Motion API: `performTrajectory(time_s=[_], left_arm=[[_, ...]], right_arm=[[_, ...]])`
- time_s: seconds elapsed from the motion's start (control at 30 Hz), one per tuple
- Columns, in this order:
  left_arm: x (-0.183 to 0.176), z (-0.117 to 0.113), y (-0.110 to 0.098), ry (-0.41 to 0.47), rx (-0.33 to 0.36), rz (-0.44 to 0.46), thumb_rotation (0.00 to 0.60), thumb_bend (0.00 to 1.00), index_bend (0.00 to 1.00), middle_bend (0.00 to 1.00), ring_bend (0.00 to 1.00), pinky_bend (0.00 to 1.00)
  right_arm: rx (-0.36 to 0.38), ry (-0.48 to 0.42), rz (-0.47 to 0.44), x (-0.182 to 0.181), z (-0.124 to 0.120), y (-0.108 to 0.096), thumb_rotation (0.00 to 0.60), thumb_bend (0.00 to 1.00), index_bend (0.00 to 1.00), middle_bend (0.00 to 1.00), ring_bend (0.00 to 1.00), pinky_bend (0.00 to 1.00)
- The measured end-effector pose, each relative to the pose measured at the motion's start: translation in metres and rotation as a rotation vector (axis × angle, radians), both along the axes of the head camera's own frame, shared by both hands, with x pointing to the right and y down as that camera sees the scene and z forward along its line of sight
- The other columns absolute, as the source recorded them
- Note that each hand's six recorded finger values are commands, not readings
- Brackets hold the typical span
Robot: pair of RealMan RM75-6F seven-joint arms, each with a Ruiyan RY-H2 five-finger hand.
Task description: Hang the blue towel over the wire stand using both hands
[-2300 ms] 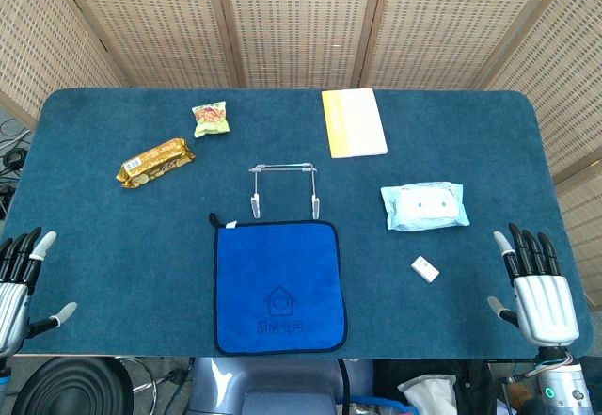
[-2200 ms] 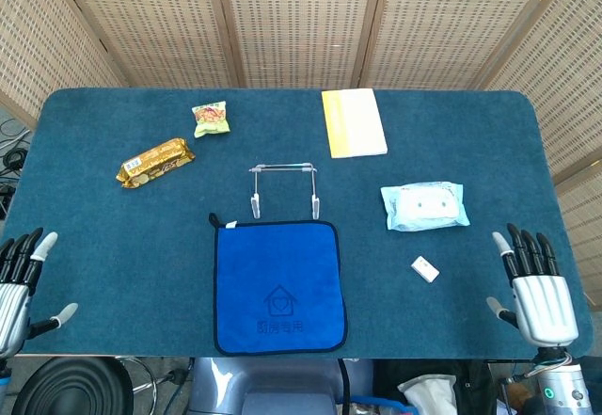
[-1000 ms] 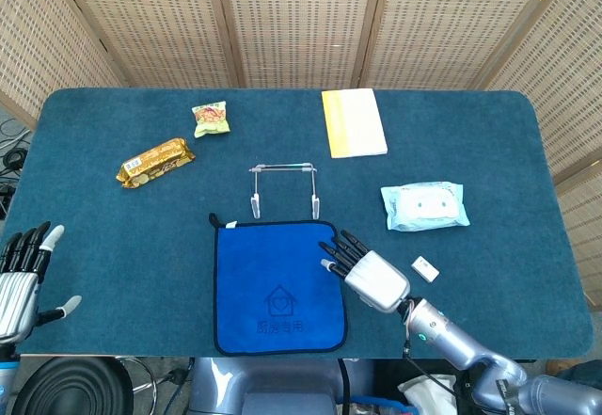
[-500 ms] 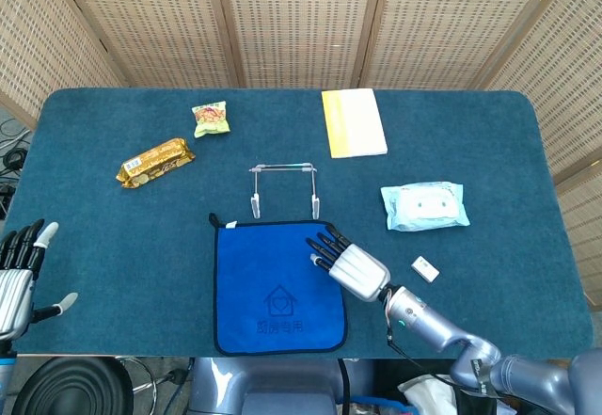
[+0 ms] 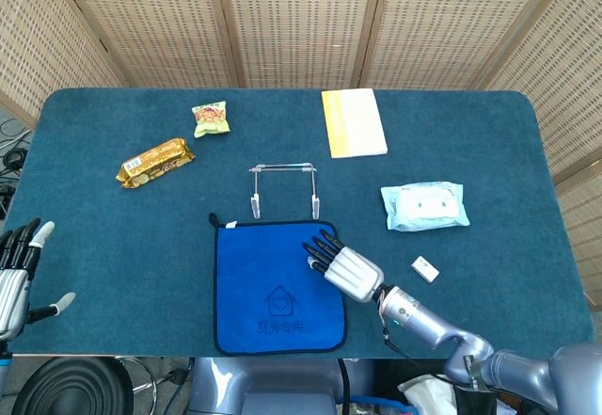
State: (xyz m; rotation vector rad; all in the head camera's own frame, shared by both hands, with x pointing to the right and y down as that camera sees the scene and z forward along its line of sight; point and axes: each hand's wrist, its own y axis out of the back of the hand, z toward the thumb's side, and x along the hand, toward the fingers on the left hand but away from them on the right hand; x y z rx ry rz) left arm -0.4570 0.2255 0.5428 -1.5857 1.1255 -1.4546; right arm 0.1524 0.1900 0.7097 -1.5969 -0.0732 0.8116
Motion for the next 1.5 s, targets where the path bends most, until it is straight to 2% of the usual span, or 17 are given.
performTrajectory(time_s=[0.3, 0.57, 0.83, 1.2, 1.5], left_arm=[[0.001, -0.001, 0.0, 0.002, 0.002, 0.002, 0.6, 0.01, 0.0, 0.0, 0.0, 0.0], [0.001, -0.001, 0.0, 0.001, -0.001, 0.002, 0.6, 0.01, 0.0, 0.0, 0.0, 0.0], [0.0, 0.0, 0.0, 0.001, -0.003, 0.001, 0.6, 0.01, 0.0, 0.0, 0.0, 0.0], [0.001, 0.0, 0.0, 0.002, -0.005, 0.001, 0.6, 0.01, 0.0, 0.0, 0.0, 0.0], [0.002, 0.001, 0.0, 0.003, -0.008, 0.005, 0.6, 0.01, 0.0, 0.0, 0.0, 0.0]], right_arm=[[-0.005, -0.004, -0.005, -0.011, 0.005, 0.005, 0.6, 0.02, 0.21, 0.04, 0.0, 0.0], [-0.027, -0.026, 0.029, -0.022, 0.007, 0.005, 0.6, 0.25, 0.34, 0.07, 0.0, 0.0], [-0.048, -0.067, 0.062, -0.029, 0.005, 0.005, 0.6, 0.41, 0.39, 0.08, 0.0, 0.0], [-0.05, -0.089, 0.072, -0.034, 0.001, 0.003, 0.6, 0.42, 0.41, 0.08, 0.0, 0.0], [-0.059, -0.086, 0.075, -0.034, 0.004, 0.005, 0.6, 0.43, 0.63, 0.09, 0.0, 0.0]])
